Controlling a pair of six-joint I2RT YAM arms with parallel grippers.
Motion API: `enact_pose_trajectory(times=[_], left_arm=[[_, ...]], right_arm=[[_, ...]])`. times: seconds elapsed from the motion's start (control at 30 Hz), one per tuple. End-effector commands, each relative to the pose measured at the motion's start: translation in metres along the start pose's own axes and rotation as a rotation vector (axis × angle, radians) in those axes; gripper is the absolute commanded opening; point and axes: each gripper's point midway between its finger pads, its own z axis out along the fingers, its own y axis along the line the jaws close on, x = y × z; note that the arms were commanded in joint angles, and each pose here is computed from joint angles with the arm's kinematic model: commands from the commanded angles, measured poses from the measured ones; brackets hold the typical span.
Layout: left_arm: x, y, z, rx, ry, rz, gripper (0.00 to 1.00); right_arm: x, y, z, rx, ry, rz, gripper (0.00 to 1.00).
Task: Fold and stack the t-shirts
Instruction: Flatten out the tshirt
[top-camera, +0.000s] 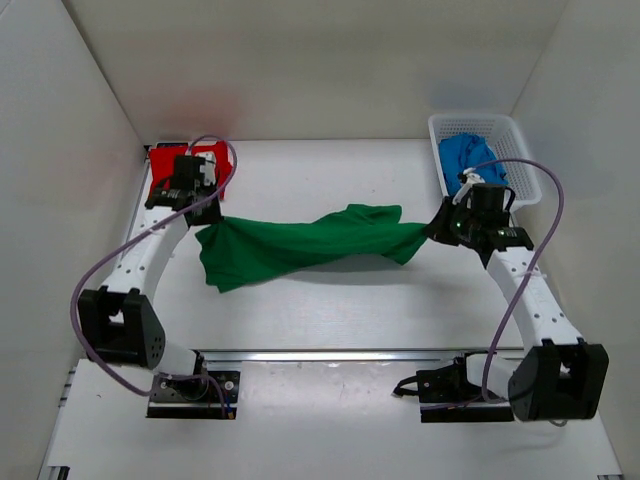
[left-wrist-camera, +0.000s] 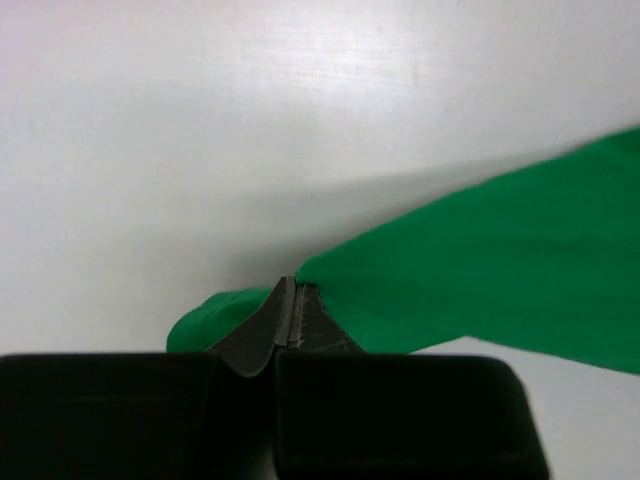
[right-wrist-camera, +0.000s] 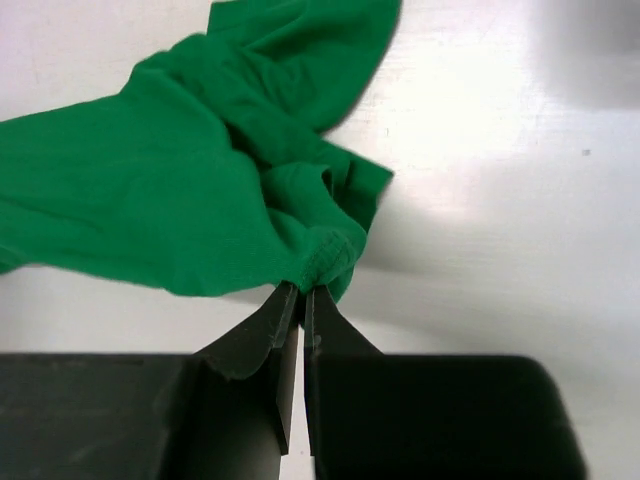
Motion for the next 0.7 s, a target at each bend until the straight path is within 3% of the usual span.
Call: enact_pose_trajectory(times=[0.0,0.17,0.2,0.23,0.27,0.3,0.33,0.37,0.4,0.67], left_arm=[[-0.046,0.01,0.003,-0.054,-0.078,0.018,0.0],[-0.084,0.017,0.042,-0.104,-0.033,-0.008,0.0],[-0.089,0.022,0.047,-0.124,-0.035,-0.027,0.06],[-0.092,0.029,0.049,-0.14,-0.037,-0.043,0.17],[-0.095,0.034,0.05,-0.158,-0.042,-0.052,0.49],[-0.098,0.04,0.049,-0.163,-0.054,-0.061,0.62],[-0.094,0.045,0.051,-0.166,-0.052,-0.069,0.7],[-0.089,0.044,0.048,-0.161,-0.053,-0.066,0.72],[-0.083,0.046,0.048,-0.16,-0.051,-0.065,0.74],[0.002,0.062,0.069,-0.211,0.098,-0.026,0.72]], right_arm=[[-0.036,0.007,0.013,-0.031,-0.041,-0.074,0.0],[-0.099,0.026,0.052,-0.059,-0.071,-0.123,0.0],[-0.116,0.028,0.061,-0.064,-0.096,-0.126,0.0],[-0.123,0.028,0.064,-0.065,-0.109,-0.129,0.0],[-0.133,0.028,0.072,-0.063,-0.125,-0.124,0.07],[-0.142,0.032,0.074,-0.065,-0.143,-0.137,0.15],[-0.143,0.027,0.078,-0.051,-0.139,-0.128,0.3],[-0.147,0.027,0.079,-0.042,-0.143,-0.132,0.4],[-0.144,0.027,0.08,-0.036,-0.136,-0.133,0.42],[-0.068,0.02,0.1,-0.028,-0.005,-0.168,0.43]])
